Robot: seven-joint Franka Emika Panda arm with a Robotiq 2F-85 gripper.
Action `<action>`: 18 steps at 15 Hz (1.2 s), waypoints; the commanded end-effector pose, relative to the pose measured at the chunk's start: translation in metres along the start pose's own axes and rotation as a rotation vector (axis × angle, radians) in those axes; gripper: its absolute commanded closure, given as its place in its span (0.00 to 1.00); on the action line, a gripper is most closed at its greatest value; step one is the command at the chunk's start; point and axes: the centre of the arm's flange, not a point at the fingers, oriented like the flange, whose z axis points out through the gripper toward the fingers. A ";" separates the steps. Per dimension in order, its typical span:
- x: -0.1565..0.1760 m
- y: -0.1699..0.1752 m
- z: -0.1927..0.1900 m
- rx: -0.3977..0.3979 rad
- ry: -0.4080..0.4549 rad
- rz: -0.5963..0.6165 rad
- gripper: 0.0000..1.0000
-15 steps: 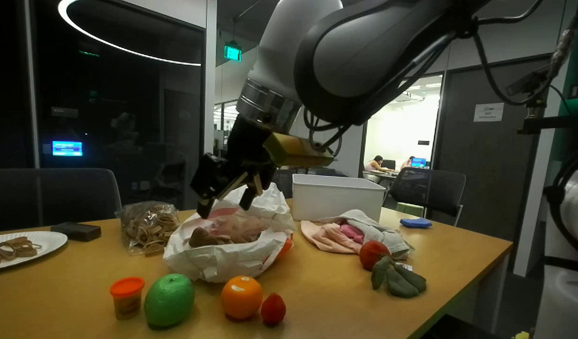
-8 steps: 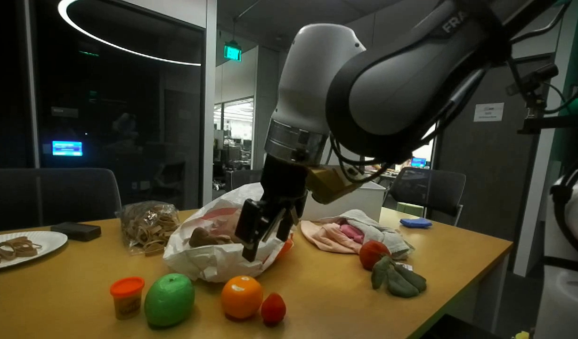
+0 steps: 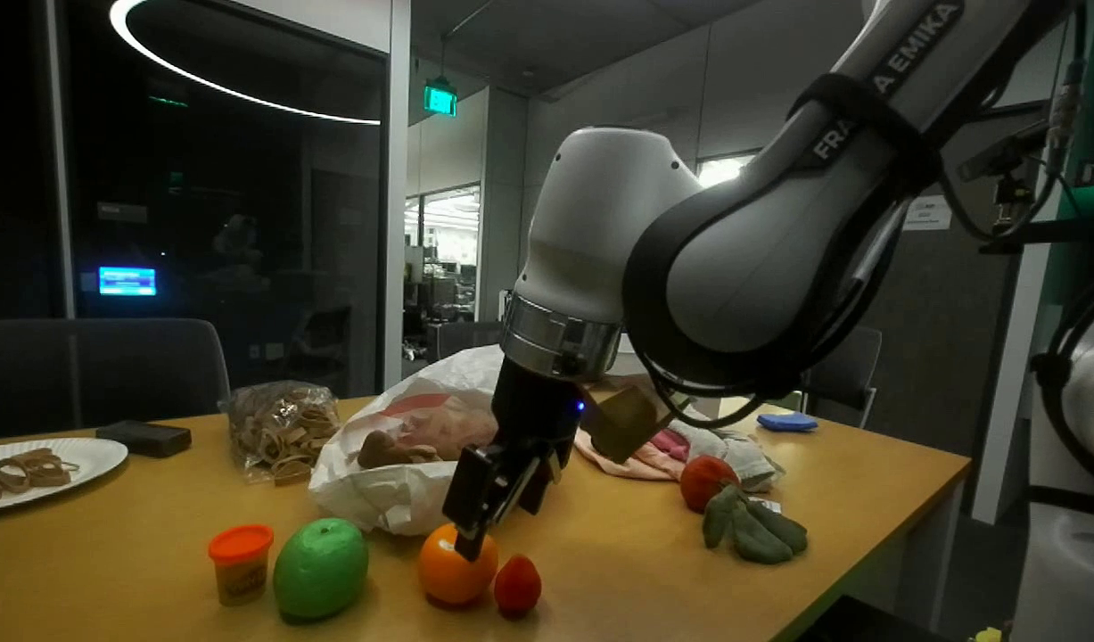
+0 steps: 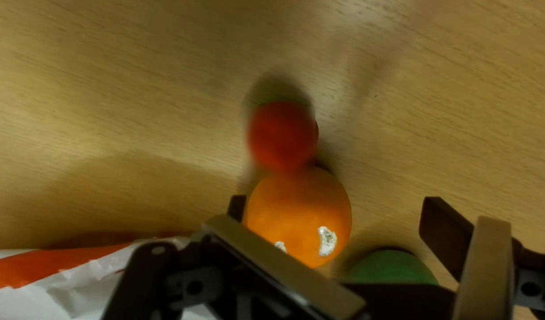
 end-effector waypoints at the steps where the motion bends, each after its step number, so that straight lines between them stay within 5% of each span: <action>1: 0.014 -0.009 0.022 0.011 0.042 -0.016 0.00; 16: 0.035 -0.013 0.068 0.001 0.041 -0.062 0.00; 18: 0.036 -0.012 0.072 -0.005 0.044 -0.075 0.25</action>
